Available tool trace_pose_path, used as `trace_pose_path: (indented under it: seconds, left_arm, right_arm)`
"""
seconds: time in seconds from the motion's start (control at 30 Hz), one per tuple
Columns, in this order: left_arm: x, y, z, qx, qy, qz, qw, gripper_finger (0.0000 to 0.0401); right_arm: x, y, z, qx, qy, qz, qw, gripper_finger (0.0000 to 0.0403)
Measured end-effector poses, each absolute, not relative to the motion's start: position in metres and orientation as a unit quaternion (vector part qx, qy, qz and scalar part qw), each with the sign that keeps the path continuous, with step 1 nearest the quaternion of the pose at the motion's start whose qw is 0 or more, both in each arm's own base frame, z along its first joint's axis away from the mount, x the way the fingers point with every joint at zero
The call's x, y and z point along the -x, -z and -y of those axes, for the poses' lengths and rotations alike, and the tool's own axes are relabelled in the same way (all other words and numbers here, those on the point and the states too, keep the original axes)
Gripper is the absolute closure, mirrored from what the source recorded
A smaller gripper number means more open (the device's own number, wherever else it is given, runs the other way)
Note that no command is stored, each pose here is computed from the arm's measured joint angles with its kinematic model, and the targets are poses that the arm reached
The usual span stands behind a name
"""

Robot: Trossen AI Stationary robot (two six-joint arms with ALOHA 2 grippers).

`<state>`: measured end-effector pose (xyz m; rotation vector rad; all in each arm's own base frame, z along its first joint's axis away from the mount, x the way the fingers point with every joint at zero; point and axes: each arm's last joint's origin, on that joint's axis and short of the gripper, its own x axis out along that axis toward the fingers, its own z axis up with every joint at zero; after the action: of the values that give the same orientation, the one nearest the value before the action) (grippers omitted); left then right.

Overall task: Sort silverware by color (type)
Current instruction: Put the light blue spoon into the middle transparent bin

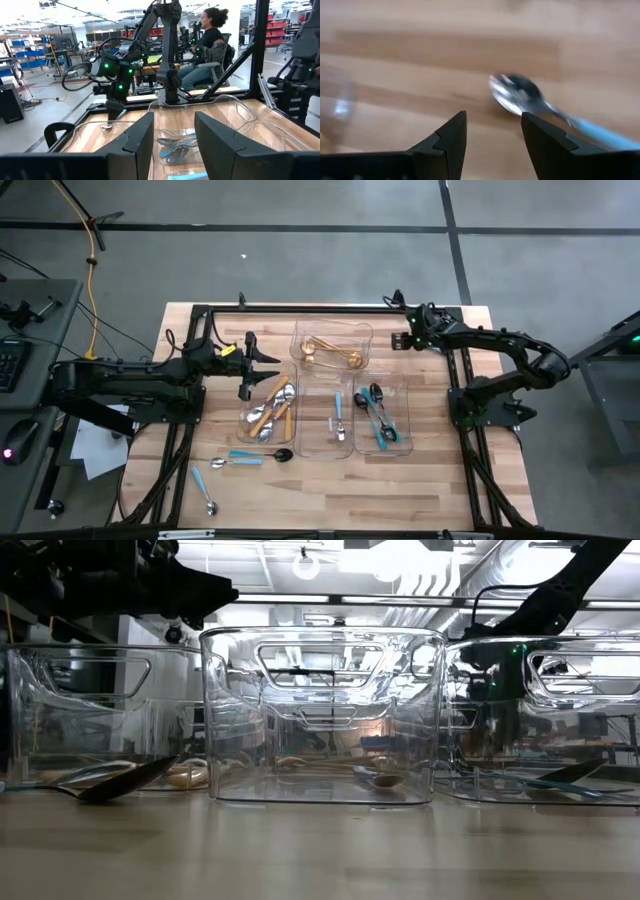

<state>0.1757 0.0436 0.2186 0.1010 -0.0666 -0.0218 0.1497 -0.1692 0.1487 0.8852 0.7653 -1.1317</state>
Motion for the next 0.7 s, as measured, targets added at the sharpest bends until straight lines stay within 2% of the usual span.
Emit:
trace_pose_path:
  seconds: [0.13, 0.33, 0.5, 0.7]
  left_arm:
    - [-0.176, -0.219, -0.044, -0.051, 0.011, 0.033, 0.998, 0.0271]
    - [-0.176, -0.219, -0.044, -0.052, 0.011, 0.035, 0.998, 0.0271]
    - [-0.176, -0.219, -0.044, -0.052, 0.011, 0.035, 0.998, 0.0271]
    - [-0.176, -0.219, -0.044, -0.052, 0.011, 0.036, 0.998, 0.0271]
  right_arm:
    - [-0.143, -0.144, 0.163, -0.418, 0.515, -0.376, 0.648, 0.0229]
    - [-0.144, -0.143, 0.164, -0.413, 0.521, -0.371, 0.648, 0.0229]
    - [-0.139, -0.13, 0.171, -0.396, 0.56, -0.392, 0.613, 0.0229]
    - [-0.142, -0.128, 0.171, -0.39, 0.576, -0.384, 0.607, 0.0229]
